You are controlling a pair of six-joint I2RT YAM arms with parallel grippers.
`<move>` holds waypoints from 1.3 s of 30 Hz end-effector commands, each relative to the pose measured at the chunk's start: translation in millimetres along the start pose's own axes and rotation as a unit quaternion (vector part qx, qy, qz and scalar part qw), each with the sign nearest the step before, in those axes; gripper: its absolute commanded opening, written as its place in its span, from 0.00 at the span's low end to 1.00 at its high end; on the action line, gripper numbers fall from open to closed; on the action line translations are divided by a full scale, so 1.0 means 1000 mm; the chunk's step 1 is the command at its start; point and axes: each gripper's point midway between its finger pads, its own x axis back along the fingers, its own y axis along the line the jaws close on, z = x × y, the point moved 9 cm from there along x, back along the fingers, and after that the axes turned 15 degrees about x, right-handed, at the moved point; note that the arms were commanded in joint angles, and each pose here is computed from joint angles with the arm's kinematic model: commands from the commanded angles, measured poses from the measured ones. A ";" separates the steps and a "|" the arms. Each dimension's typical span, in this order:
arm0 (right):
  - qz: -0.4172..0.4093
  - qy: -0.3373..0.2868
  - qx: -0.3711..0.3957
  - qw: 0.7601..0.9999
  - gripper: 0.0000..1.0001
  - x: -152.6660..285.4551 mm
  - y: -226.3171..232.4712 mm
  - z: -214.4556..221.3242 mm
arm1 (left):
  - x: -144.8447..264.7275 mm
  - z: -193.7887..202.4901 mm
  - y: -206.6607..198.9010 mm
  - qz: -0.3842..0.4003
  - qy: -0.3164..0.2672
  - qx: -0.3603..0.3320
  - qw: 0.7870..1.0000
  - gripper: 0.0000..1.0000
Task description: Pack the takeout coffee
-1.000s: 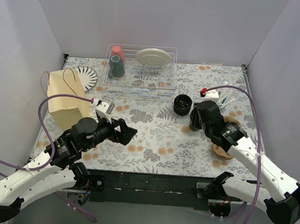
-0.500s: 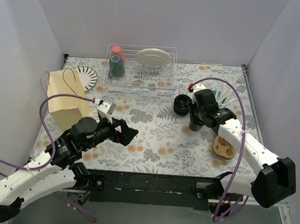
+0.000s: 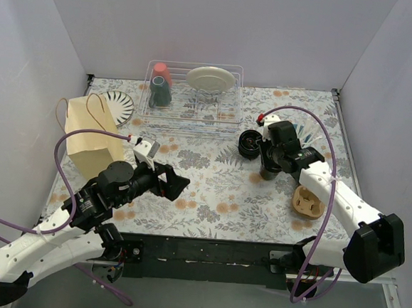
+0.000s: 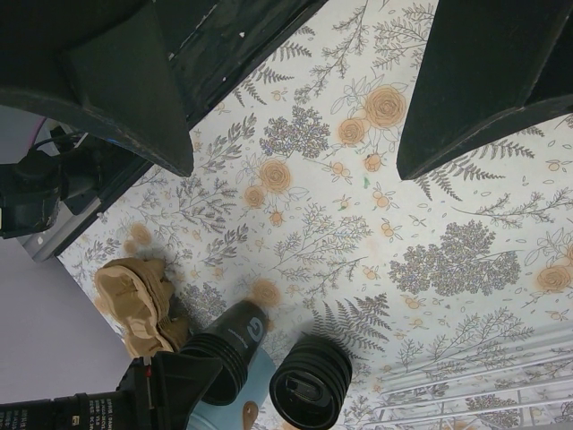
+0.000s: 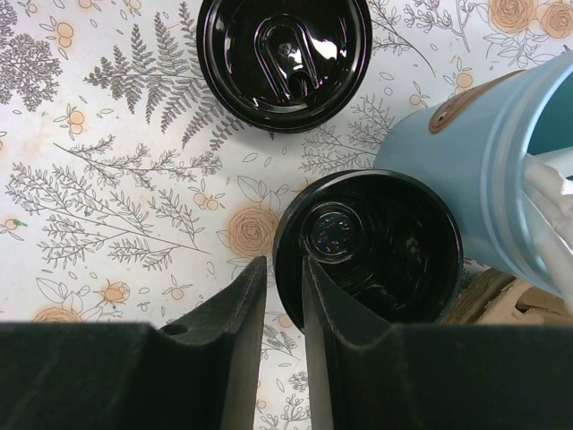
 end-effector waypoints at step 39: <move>-0.008 -0.001 0.000 1.000 0.18 -0.013 -0.003 0.001 | 0.000 0.000 -0.001 0.011 0.000 -0.011 1.000 0.98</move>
